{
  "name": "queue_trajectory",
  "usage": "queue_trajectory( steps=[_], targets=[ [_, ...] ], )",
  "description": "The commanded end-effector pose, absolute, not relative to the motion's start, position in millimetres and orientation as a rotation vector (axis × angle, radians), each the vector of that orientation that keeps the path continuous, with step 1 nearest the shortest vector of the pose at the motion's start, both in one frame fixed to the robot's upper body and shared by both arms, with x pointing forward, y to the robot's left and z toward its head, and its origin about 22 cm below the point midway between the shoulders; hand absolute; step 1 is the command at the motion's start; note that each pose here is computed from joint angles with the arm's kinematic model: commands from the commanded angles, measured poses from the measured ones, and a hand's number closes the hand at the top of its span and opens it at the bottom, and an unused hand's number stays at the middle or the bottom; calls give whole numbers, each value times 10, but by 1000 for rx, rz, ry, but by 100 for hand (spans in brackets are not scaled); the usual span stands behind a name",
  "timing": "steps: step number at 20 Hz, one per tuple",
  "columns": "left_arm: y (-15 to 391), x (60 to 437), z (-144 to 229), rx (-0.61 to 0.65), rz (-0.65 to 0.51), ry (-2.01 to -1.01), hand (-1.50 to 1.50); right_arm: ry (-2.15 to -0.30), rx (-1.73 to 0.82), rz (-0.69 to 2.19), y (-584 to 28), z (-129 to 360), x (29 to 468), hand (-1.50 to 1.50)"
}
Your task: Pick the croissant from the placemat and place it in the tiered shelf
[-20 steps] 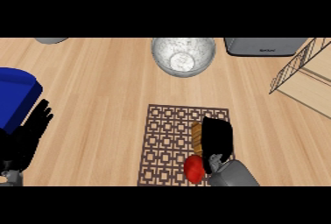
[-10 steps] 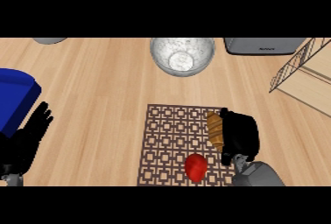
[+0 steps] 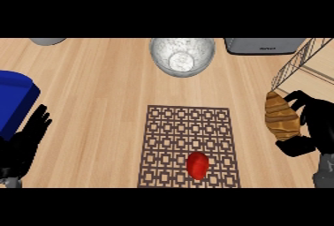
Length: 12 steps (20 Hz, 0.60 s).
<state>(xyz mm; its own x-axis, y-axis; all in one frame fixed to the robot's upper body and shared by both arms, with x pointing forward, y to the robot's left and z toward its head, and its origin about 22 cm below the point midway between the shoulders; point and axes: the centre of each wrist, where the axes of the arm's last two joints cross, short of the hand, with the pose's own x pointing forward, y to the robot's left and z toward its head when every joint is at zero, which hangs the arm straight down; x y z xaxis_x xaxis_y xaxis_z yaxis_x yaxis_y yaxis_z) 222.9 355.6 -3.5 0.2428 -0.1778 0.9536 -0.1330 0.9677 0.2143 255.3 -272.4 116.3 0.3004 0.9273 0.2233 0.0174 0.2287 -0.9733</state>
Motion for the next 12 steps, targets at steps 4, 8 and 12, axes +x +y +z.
queue_trajectory(
  steps=[4,8,12],
  targets=[
    [3693,2184,-36,271,-26,-1326,0,-1246,-1064,572,-3007,1775,2153,150],
    [3551,2243,19,269,-27,-1325,0,-1307,-1018,430,-2957,2115,1953,150],
    [3618,2209,-39,269,-24,-1313,0,-1370,-1051,360,-3128,2501,1662,150]
  ],
)
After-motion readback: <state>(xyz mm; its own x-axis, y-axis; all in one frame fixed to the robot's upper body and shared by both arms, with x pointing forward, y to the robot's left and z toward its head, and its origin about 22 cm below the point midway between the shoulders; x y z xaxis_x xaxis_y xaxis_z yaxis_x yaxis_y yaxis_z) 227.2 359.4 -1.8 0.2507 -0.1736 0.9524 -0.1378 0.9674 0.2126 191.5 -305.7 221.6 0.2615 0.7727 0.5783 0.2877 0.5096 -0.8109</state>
